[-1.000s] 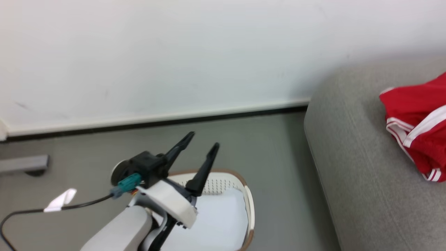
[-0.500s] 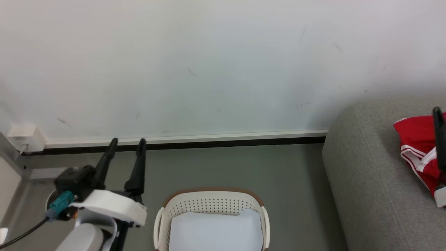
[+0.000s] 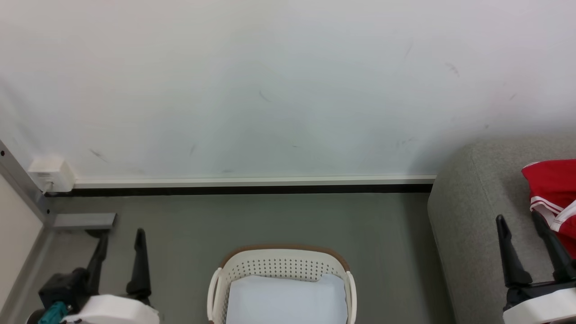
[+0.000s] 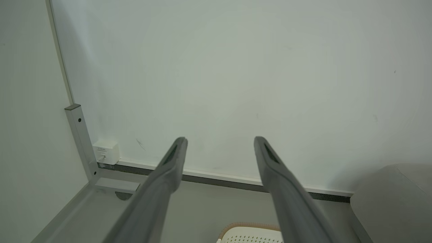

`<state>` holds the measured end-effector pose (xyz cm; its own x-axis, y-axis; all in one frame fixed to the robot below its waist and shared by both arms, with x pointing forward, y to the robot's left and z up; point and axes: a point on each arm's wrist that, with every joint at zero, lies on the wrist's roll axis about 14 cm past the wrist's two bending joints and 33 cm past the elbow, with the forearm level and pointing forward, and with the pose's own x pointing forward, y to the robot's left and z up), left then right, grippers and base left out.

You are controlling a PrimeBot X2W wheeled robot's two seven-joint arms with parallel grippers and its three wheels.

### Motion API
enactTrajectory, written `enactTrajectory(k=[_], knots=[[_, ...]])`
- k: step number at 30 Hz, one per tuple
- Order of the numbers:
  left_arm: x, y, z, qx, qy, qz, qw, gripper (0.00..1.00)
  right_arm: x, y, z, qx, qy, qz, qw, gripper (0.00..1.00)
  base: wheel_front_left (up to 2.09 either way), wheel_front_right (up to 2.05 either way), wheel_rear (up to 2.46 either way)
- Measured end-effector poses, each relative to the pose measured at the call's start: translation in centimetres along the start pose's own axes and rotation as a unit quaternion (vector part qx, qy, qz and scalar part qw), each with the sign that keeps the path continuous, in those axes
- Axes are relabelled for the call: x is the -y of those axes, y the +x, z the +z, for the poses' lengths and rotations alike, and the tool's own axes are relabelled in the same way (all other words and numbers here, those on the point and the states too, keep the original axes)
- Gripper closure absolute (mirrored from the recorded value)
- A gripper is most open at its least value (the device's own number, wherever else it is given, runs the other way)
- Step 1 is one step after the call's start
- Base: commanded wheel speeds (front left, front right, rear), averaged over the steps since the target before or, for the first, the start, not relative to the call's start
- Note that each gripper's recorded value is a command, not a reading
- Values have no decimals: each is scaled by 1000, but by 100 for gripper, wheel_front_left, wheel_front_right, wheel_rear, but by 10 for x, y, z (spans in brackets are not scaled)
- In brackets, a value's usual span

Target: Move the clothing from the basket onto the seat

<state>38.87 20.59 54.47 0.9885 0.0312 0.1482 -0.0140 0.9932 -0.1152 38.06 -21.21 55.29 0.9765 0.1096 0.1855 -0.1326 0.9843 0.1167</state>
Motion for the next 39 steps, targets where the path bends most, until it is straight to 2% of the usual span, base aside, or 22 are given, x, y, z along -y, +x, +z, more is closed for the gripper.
enactTrajectory(k=[4, 11, 27, 32, 33, 39], knots=[[-5, -9, -9, -10, 13, 6, 1000, 0, -5, -4, -11, -12, 10, -1, 1000, 0, 0, 0, 0], [2, -9, -12, -8, 15, -6, 1000, 0, -4, -6, -5, 1, 16, -11, 1000, 0, 0, 0, 0], [6, -7, -18, -13, 15, -14, 1000, 0, -2, -8, -3, 4, 13, -15, 1000, 0, 0, 0, 0], [8, -7, -21, -16, 1, -17, 1000, 0, -4, -8, -4, 3, 14, -12, 1000, 0, 0, 0, 0], [9, -9, -24, -20, -2, -17, 1000, 100, -4, -9, -6, 0, 15, -13, 1000, 100, 0, 0, 0], [5, -18, -45, -60, -30, -1, 998, 100, -5, -17, -25, -30, 51, -27, 998, 100, 0, 0, 0]])
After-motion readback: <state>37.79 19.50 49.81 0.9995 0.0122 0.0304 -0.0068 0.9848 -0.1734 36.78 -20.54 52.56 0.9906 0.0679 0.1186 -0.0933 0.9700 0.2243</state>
